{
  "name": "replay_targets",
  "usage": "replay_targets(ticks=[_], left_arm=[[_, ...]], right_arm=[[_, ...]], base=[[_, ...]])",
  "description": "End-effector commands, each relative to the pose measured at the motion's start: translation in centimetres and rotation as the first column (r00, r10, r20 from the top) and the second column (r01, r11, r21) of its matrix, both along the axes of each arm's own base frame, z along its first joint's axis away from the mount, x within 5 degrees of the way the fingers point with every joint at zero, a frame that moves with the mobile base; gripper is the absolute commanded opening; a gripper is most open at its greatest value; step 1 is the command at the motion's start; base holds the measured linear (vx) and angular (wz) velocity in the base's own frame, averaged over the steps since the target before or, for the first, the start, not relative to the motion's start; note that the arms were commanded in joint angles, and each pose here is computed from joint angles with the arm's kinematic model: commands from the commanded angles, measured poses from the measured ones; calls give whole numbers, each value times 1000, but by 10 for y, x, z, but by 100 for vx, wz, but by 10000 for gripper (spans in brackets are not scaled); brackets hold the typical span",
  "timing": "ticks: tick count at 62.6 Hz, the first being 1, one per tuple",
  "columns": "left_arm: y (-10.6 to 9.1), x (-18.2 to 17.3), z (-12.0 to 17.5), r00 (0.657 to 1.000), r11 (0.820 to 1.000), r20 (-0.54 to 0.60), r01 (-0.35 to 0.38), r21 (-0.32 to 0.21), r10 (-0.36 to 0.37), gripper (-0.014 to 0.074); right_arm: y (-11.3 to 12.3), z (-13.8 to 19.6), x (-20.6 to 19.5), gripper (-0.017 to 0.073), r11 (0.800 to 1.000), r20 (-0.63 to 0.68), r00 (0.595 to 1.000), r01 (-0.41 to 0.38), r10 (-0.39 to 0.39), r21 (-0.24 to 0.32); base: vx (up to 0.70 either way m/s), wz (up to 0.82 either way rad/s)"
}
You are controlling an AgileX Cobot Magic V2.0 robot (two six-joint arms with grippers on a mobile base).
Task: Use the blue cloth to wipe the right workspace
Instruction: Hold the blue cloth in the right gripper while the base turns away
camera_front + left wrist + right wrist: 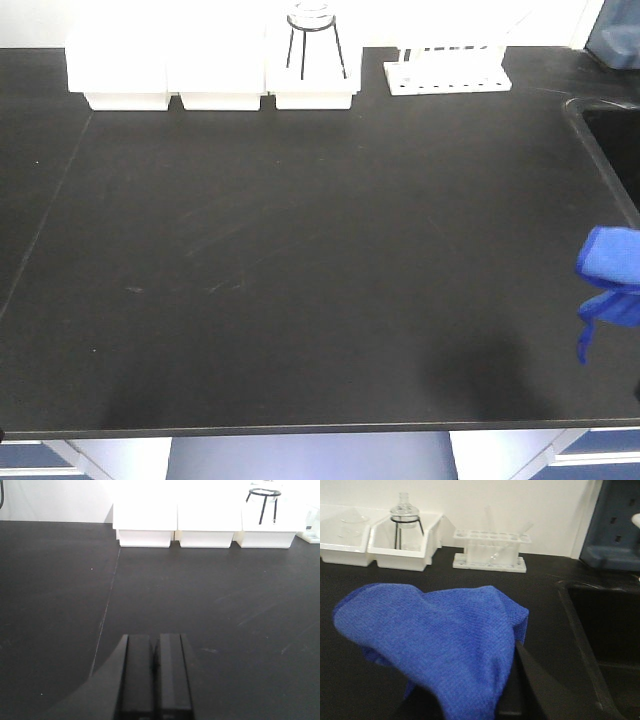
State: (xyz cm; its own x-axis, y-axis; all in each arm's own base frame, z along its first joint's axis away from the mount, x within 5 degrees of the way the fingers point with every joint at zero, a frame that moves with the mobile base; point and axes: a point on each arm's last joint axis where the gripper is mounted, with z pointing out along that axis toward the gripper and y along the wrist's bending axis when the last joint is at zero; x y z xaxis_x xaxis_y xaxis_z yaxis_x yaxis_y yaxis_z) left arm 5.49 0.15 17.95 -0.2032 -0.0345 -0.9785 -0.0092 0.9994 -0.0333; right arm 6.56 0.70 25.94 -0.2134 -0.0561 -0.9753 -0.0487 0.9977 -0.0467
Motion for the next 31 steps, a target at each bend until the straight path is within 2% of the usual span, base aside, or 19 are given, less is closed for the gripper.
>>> replay_targets(ticks=[1, 10, 31], left_arm=[[-1, 1, -2, 998, 1000, 64, 14, -9, -14, -6], [-1, 1, -2, 998, 1000, 64, 14, -9, -14, -6], [-1, 1, -2, 998, 1000, 64, 14, -9, -14, -6]], right_arm=[[-13, 7, 10, -1, 992, 169, 978, 127, -125, 1], [-20, 3, 19, 0, 981, 194, 962, 193, -191, 8], [-21, -1, 25, 2, 980, 151, 968, 195, -199, 39]], base=[[0, 0], [0, 0], [0, 0]])
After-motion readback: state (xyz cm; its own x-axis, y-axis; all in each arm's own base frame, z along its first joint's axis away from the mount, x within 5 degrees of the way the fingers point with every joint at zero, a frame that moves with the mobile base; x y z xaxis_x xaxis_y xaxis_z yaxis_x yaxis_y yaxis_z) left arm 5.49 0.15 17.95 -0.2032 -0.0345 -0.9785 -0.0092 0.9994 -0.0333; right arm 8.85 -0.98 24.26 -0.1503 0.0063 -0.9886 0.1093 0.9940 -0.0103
